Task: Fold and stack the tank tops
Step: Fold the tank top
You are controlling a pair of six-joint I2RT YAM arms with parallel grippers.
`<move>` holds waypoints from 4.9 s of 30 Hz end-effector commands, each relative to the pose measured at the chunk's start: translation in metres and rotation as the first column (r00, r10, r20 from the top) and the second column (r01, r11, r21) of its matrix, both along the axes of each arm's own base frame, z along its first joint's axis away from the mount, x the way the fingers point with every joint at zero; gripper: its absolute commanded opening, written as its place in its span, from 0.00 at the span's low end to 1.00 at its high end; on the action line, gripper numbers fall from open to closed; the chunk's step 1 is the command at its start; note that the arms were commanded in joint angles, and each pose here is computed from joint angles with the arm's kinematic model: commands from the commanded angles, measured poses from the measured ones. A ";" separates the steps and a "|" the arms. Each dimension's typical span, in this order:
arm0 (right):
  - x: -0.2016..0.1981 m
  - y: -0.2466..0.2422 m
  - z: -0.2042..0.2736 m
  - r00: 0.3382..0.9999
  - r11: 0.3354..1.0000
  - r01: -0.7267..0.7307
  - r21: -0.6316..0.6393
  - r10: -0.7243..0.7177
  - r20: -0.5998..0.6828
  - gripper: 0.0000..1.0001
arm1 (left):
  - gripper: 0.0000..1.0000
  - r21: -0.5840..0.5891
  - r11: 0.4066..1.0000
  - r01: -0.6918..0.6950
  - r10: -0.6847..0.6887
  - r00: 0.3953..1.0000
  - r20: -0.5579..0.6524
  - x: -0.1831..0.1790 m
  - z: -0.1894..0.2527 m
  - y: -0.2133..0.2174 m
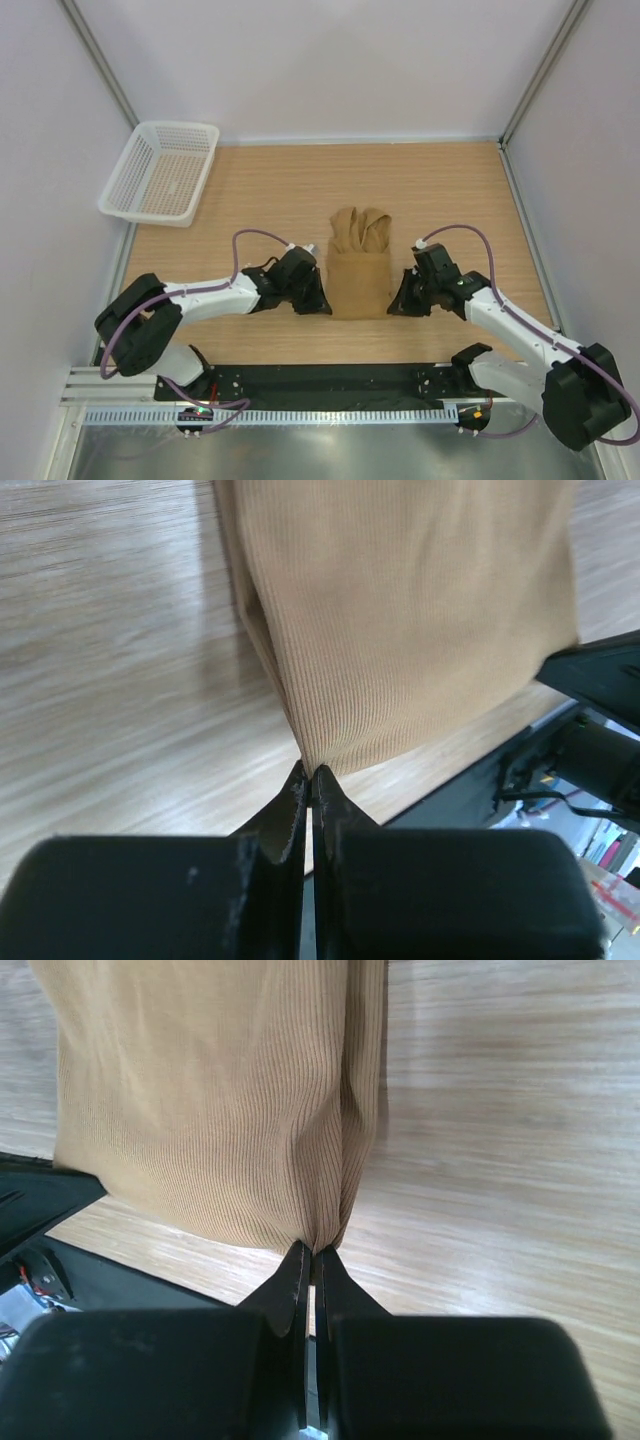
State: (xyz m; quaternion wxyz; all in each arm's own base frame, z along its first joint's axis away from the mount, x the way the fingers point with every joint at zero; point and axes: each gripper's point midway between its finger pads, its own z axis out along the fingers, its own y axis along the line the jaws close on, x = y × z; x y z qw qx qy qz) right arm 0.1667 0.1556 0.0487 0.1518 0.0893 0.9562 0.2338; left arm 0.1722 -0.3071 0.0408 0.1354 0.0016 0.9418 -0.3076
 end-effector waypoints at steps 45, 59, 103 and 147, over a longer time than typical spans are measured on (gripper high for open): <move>0.132 0.003 0.144 0.937 0.980 0.121 -0.159 -0.060 0.343 0.01 | 0.00 -0.189 0.980 -0.063 0.084 0.991 0.105 0.073 0.143 -0.003; 0.223 0.004 0.120 0.941 0.975 0.168 -0.148 -0.114 0.319 0.01 | 0.00 -0.164 0.974 -0.156 0.167 0.984 0.060 0.167 0.117 0.002; 0.244 0.060 0.102 0.911 0.961 -0.120 0.250 0.006 0.412 0.12 | 0.39 -0.232 0.965 -0.123 0.142 0.988 0.066 0.212 0.081 -0.037; 0.306 0.066 -0.011 0.984 0.861 -0.054 0.505 -0.039 0.172 0.05 | 0.28 -0.319 0.947 -0.046 0.030 0.998 -0.056 0.160 0.002 -0.085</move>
